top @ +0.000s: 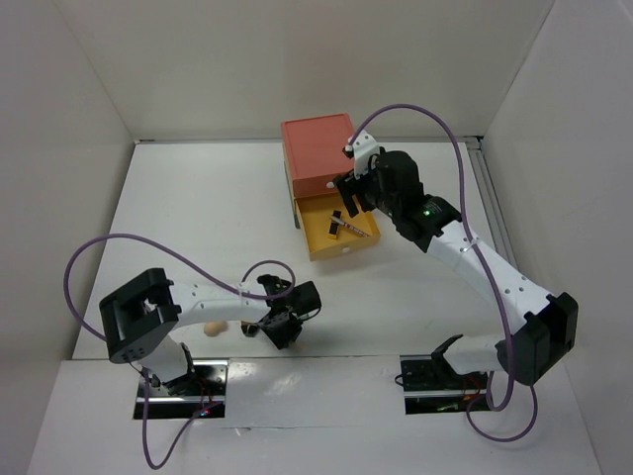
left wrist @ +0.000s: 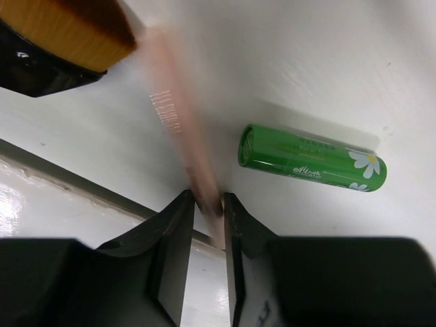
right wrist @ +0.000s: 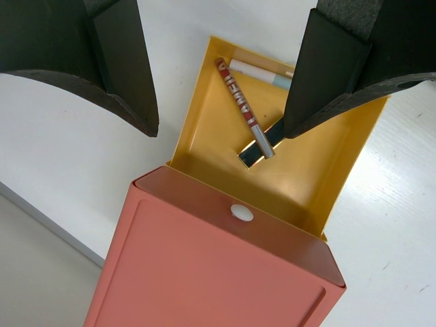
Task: Organize the makeup
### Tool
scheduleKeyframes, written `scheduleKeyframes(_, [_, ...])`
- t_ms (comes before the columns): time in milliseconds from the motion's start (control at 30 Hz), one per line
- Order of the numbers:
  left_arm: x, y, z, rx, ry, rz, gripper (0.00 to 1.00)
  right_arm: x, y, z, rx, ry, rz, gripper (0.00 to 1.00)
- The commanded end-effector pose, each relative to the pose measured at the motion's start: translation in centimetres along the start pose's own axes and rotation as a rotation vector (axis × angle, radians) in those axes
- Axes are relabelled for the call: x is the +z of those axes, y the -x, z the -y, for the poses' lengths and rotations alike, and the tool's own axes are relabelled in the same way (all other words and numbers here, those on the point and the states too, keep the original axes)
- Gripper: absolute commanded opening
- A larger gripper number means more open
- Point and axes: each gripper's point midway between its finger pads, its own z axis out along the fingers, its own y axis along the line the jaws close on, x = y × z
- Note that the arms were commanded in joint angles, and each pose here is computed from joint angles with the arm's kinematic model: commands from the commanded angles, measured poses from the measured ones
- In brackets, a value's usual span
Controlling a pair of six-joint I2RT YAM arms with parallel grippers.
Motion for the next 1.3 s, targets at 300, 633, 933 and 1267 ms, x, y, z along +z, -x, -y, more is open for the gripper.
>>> scheduleKeyframes(300, [0.0,0.6,-2.9,-0.023,0.073,0.044,0.07,-0.6,1.5,0.2,0.022,-0.005,0.080,0.81])
scheduleKeyframes(633, [-8.2,5.8,-1.7,-0.055,0.023,0.304,0.00,-1.7,2.1,0.4,0.025,-0.009,0.110,0.82])
scheduleKeyframes(933, [-22.8,11.6,8.0,0.308,-0.536,0.655,0.02,-3.7,2.4,8.5,0.236,-0.282,0.173,1.00])
scheduleKeyframes(1267, [-28.9,3.6,22.1,1.442,-0.853,0.863,0.00,-7.1,-3.1,20.1,0.568,-0.618,0.099,1.00])
